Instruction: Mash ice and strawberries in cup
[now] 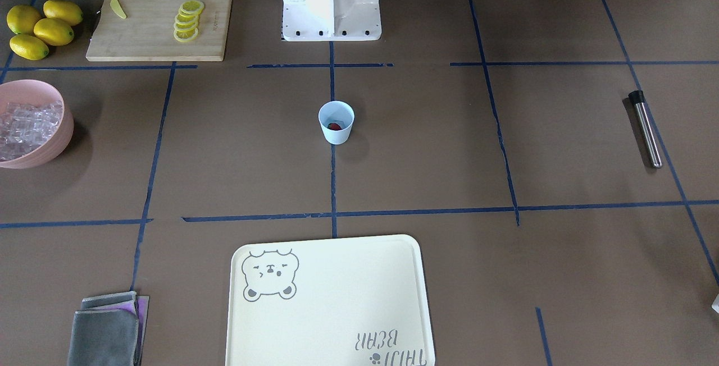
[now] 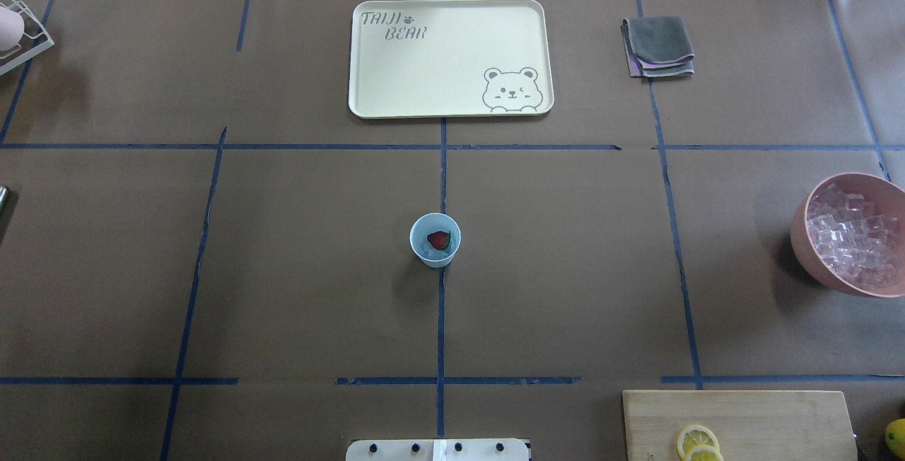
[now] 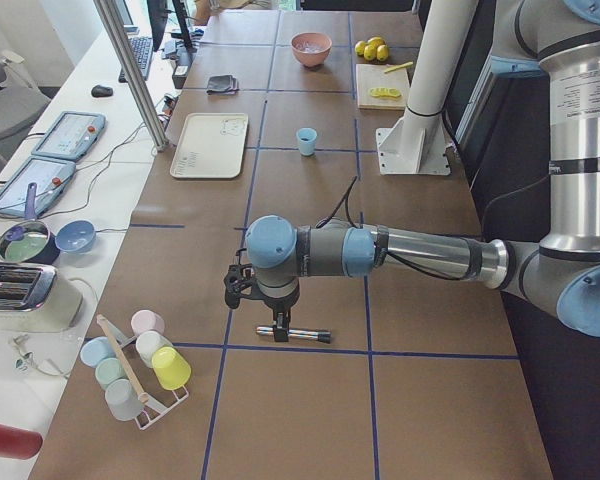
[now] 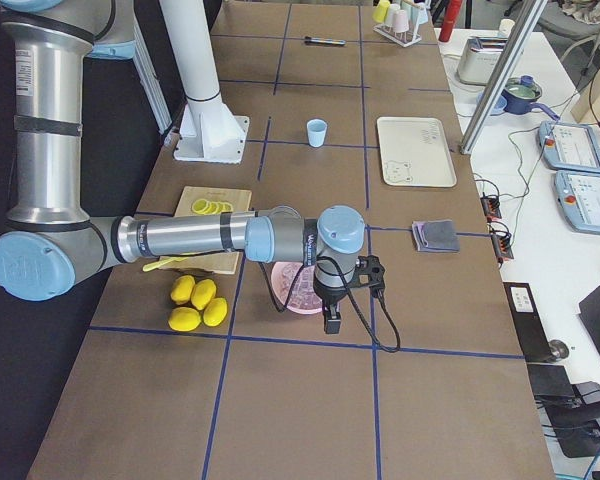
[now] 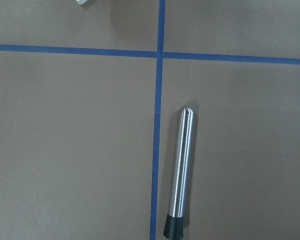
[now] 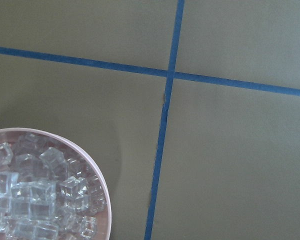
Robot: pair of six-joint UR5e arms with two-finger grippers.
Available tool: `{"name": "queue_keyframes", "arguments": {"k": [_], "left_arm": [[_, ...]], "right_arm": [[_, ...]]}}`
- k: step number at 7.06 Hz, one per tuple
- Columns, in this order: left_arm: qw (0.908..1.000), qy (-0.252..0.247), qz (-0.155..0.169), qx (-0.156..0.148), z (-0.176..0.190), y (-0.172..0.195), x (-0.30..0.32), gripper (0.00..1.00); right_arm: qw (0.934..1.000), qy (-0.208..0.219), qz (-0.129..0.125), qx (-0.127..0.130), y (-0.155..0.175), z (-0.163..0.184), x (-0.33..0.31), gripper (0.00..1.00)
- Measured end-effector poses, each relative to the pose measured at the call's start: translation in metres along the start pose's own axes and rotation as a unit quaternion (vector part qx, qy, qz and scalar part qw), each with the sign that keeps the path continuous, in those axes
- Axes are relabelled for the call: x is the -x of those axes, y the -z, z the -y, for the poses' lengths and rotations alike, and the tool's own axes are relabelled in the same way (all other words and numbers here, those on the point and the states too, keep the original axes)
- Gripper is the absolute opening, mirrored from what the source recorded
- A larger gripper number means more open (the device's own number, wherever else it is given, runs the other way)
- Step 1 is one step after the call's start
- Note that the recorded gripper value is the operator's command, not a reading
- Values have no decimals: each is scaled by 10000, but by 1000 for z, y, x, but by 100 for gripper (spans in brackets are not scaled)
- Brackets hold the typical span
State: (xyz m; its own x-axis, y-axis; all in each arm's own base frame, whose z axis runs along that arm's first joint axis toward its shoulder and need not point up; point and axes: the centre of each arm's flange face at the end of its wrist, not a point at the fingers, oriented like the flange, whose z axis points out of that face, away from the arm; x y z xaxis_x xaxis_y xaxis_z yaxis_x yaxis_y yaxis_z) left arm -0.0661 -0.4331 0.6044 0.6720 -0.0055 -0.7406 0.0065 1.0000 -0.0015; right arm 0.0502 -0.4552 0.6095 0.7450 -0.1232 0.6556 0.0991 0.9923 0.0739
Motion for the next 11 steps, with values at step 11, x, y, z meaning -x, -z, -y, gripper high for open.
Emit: {"name": "queue_keyframes", "arguments": {"k": [11], "left_arm": [[9997, -10, 218, 116, -55, -14, 10, 100]], "right_arm": [[10000, 17, 63, -19, 5, -40, 8, 100]]}}
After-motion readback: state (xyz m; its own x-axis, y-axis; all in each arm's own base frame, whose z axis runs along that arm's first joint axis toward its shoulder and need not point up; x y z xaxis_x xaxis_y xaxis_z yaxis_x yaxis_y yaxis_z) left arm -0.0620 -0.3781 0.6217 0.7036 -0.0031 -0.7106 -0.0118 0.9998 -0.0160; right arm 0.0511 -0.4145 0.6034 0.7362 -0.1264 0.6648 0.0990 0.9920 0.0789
